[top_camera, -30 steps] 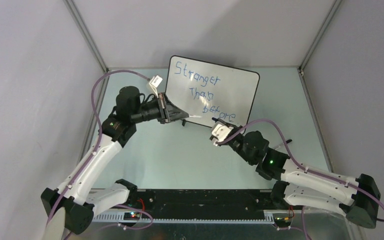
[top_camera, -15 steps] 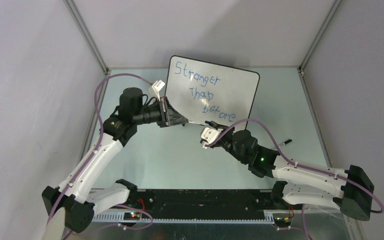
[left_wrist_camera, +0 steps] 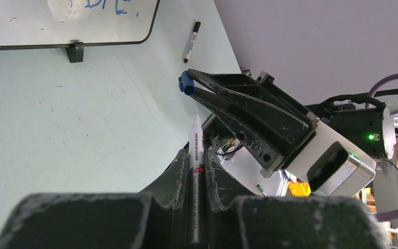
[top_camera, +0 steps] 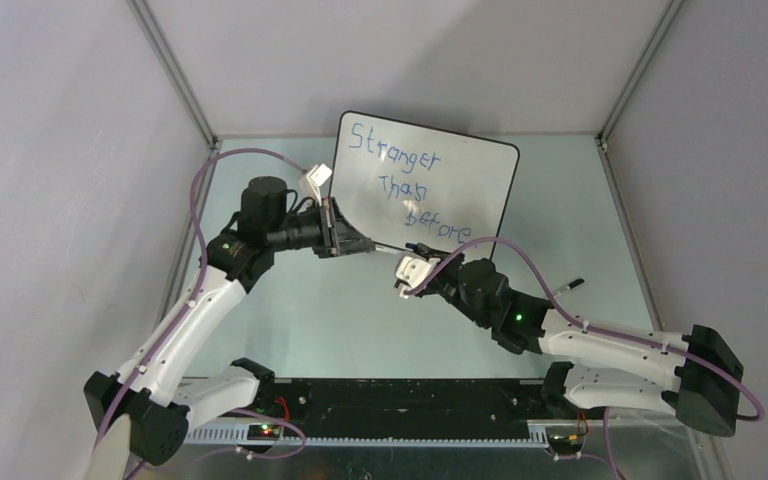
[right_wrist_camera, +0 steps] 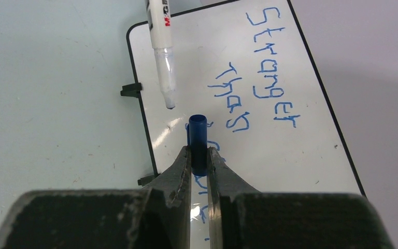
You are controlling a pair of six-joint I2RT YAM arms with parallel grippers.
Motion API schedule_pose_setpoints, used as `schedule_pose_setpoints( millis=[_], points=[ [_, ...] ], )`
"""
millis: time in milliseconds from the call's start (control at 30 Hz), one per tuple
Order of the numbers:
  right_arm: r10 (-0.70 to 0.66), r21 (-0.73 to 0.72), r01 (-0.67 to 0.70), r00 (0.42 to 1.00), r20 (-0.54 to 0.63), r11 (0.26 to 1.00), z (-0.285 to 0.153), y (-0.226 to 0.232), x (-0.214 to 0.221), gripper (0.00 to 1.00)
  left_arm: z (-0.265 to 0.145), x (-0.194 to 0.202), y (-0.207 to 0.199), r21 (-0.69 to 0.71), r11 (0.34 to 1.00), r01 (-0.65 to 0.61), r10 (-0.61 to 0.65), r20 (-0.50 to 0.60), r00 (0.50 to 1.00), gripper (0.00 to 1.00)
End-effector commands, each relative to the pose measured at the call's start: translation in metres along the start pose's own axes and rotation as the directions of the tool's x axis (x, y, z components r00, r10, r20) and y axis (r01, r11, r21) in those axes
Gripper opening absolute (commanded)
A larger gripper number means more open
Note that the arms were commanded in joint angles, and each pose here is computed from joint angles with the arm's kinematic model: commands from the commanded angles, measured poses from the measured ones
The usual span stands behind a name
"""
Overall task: Write a sentence on the whiteboard
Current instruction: Insert the whiteboard marker without the cap into the pen cap.
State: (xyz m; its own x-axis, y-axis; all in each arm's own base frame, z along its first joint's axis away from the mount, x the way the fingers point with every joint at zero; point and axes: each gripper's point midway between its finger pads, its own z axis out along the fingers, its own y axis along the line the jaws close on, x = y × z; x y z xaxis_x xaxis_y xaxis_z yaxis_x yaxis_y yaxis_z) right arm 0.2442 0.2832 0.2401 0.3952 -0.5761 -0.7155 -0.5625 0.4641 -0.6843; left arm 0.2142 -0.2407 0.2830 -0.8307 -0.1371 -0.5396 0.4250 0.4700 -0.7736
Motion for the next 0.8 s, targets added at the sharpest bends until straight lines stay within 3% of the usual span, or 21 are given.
schedule_pose_setpoints(
  millis=[0, 767],
  points=[
    [0.011, 0.039, -0.013, 0.998, 0.070, 0.999, 0.000, -0.016, -0.028, 0.00, -0.006, -0.013, -0.016, 0.034, 0.998, -0.058, 0.057, 0.029, 0.998, 0.00],
    [-0.016, 0.022, 0.015, 0.998, 0.069, 1.000, -0.008, -0.005, -0.035, 0.00, -0.011, -0.013, -0.020, 0.031, 0.996, -0.086, 0.085, 0.041, 0.996, 0.00]
  ],
)
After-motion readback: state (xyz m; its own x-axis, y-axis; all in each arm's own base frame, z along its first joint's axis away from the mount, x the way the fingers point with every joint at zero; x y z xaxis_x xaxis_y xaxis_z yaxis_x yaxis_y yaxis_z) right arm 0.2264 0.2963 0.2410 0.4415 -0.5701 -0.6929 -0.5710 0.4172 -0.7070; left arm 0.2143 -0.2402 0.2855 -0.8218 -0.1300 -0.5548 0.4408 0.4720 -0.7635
